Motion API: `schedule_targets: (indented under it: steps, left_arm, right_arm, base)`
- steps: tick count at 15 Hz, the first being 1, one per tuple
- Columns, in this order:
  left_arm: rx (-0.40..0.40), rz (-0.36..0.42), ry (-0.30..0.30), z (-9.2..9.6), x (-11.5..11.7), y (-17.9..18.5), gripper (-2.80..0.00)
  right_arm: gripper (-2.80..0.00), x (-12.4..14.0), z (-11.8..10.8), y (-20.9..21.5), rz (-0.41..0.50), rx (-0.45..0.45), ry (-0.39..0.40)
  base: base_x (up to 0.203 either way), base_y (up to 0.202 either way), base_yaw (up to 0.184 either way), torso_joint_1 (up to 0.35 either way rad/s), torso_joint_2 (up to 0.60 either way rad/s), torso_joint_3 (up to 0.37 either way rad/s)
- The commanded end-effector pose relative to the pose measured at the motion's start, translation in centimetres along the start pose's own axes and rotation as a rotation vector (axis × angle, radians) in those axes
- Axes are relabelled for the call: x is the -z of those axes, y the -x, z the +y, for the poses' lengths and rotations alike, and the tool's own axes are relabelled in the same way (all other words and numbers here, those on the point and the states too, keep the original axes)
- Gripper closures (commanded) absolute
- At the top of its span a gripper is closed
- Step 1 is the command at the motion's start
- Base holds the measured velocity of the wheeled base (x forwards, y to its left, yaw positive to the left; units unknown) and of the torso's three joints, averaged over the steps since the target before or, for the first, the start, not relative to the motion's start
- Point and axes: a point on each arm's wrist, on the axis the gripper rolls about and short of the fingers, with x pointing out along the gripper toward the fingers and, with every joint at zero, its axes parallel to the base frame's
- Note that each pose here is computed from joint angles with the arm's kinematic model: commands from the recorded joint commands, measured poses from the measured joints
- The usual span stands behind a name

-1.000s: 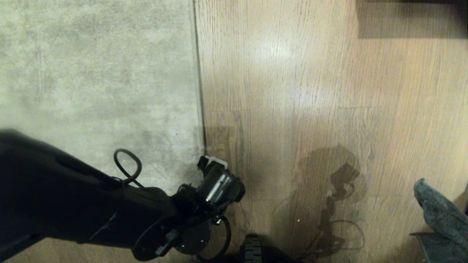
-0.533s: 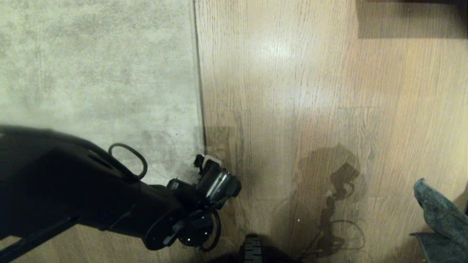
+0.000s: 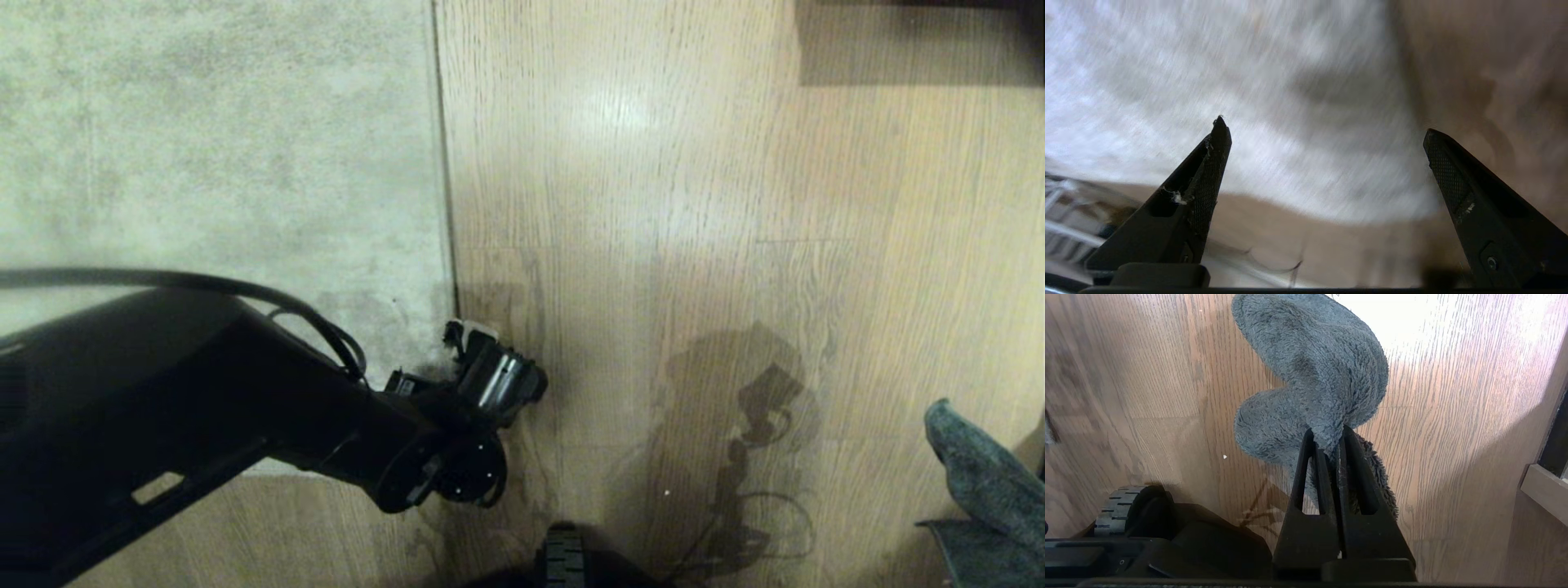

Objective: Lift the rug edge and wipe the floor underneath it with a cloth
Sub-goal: Lift up the carpet

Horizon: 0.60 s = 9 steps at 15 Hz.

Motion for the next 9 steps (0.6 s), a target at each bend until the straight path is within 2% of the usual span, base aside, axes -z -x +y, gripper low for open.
schedule_targets:
  steps: [1, 9]
  left_arm:
    - [-0.006, -0.018, 0.021, -1.5, -0.8, -1.0, -2.8]
    - [-0.069, -0.012, -0.018, -0.8, -1.8, -3.1, -2.8]
  right_arm:
    - [0.0, 0.0, 0.0, 0.0, 0.001, 0.0, 0.0]
    - [0.0, 0.0, 0.0, 0.0, 0.001, 0.0, 0.0]
  base:
    - [0.0, 0.0, 0.0, 0.0, 0.0, 0.0]
    - [0.0, 0.0, 0.0, 0.0, 0.0, 0.0]
